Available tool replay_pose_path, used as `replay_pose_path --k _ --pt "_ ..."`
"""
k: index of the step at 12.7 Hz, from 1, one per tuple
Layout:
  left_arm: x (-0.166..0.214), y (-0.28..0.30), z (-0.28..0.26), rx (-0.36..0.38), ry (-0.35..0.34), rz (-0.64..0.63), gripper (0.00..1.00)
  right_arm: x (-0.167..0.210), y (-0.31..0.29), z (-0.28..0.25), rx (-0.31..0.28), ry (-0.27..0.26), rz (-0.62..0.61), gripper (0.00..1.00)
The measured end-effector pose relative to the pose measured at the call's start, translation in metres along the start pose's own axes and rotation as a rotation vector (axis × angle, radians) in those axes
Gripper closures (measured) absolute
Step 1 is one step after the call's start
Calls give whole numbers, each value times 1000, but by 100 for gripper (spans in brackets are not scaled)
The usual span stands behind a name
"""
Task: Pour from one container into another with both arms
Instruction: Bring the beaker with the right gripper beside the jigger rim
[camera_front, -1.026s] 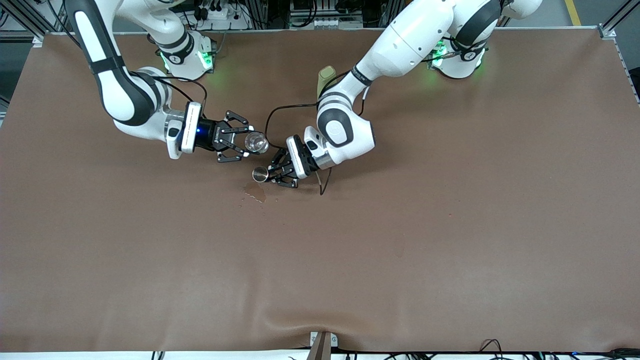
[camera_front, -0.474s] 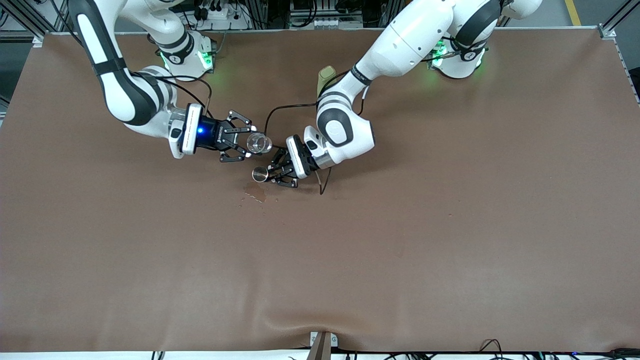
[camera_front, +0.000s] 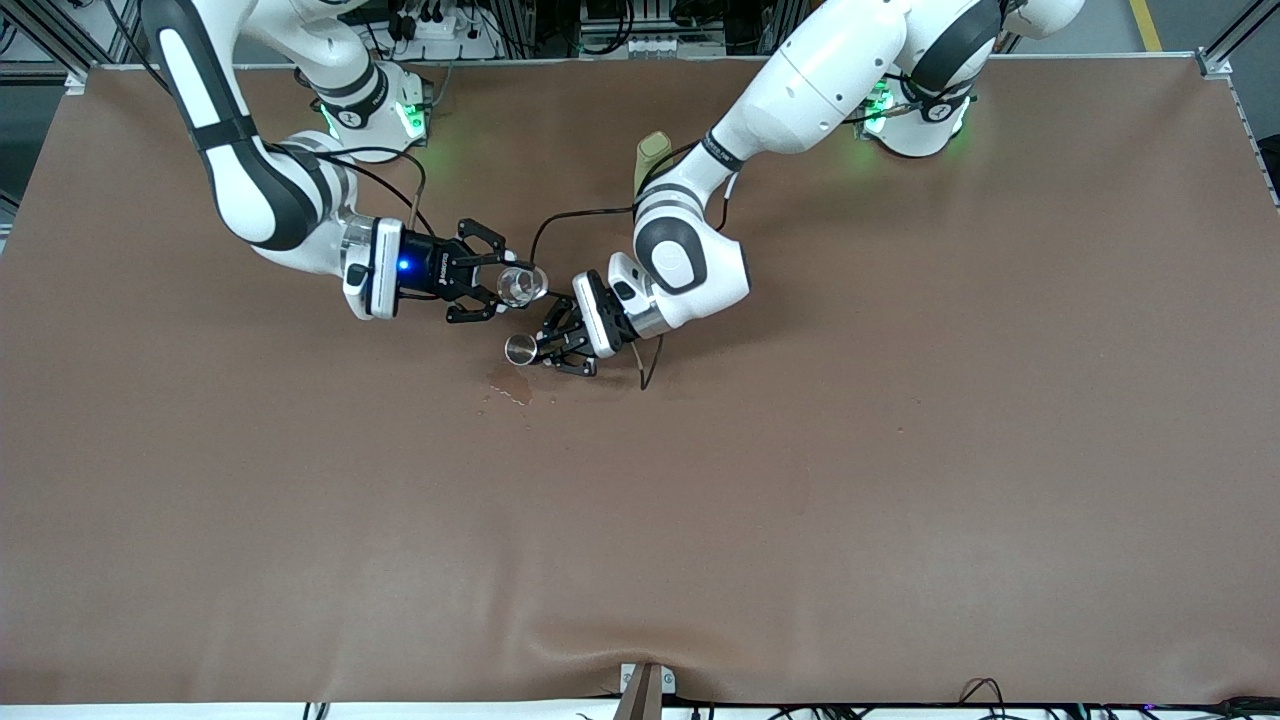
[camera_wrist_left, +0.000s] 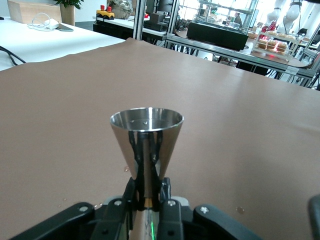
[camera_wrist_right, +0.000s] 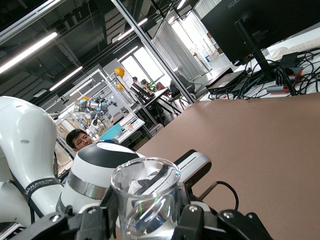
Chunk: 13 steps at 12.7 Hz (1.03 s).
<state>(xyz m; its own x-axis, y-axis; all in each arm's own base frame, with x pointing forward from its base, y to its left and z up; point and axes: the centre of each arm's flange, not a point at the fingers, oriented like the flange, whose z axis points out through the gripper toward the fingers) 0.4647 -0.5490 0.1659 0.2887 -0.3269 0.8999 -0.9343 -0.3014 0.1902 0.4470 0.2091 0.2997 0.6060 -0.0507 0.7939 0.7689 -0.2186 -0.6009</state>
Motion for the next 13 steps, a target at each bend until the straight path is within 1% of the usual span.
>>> replay_pose_path --k 5,7,10,13 --pt "2 -8 -3 12 5 49 80 0 0 0 -2 2 80 50" --pt "3 -8 -3 9 9 70 80 0 0 0 -2 2 123 50" --pt "4 -6 -1 -3 20 120 80 1 0 0 -3 4 145 50" --pt "7 -12 -2 -15 51 174 80 1 1 -1 -5 8 185 50"
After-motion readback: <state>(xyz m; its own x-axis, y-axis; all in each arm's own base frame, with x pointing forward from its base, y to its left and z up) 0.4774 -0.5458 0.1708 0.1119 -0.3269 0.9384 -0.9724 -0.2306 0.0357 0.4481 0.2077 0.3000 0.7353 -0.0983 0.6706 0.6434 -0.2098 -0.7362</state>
